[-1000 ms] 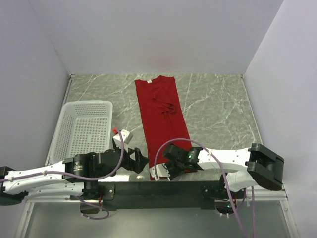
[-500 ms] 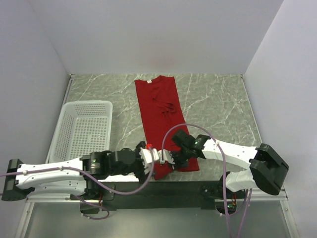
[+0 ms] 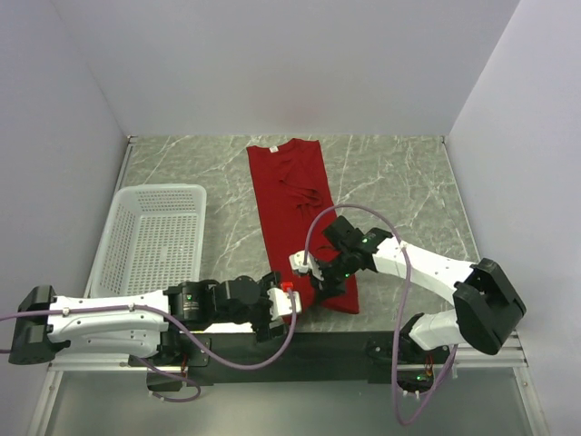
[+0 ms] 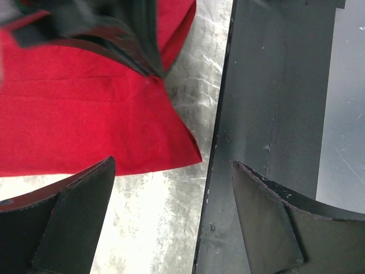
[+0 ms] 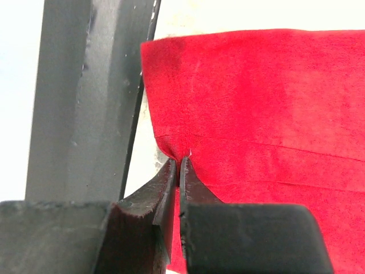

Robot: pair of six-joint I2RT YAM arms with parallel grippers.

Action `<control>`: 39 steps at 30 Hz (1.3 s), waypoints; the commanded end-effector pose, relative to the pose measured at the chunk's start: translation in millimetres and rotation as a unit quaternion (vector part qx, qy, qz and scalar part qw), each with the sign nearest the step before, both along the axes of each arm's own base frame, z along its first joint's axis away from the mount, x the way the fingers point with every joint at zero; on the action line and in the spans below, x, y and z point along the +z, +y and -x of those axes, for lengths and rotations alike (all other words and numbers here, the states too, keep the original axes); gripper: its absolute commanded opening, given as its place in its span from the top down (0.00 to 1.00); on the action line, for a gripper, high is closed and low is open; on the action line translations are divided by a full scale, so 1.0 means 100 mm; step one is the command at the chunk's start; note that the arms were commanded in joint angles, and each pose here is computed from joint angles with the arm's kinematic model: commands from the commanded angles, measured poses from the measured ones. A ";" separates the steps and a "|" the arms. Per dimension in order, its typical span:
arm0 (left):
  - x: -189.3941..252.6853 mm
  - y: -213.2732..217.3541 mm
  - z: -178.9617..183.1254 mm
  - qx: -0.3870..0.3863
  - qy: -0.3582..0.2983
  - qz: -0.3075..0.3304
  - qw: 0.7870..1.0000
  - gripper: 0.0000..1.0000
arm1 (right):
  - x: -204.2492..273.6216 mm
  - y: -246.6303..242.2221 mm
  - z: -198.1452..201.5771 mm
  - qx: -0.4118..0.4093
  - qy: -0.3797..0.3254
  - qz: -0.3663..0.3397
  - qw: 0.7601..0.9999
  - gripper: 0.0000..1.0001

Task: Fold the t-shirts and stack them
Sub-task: Fold the tshirt

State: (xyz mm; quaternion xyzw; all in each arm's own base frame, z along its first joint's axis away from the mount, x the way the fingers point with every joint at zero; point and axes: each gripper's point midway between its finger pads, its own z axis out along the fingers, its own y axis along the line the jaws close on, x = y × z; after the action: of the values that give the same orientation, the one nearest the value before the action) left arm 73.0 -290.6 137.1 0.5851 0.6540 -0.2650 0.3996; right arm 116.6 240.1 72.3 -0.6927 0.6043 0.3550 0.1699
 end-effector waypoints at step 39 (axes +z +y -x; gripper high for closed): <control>-0.48 -0.26 -0.42 0.159 -0.089 -0.075 0.980 0.63 | 0.24 0.12 -0.10 -0.029 0.082 -0.025 0.996 1.00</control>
State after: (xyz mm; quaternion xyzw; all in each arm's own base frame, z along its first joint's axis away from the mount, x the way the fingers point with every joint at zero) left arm 119.0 -307.6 64.4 0.5333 0.7256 -0.0650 0.4299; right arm 118.5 248.3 87.7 -0.6406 0.6265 0.4242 0.1308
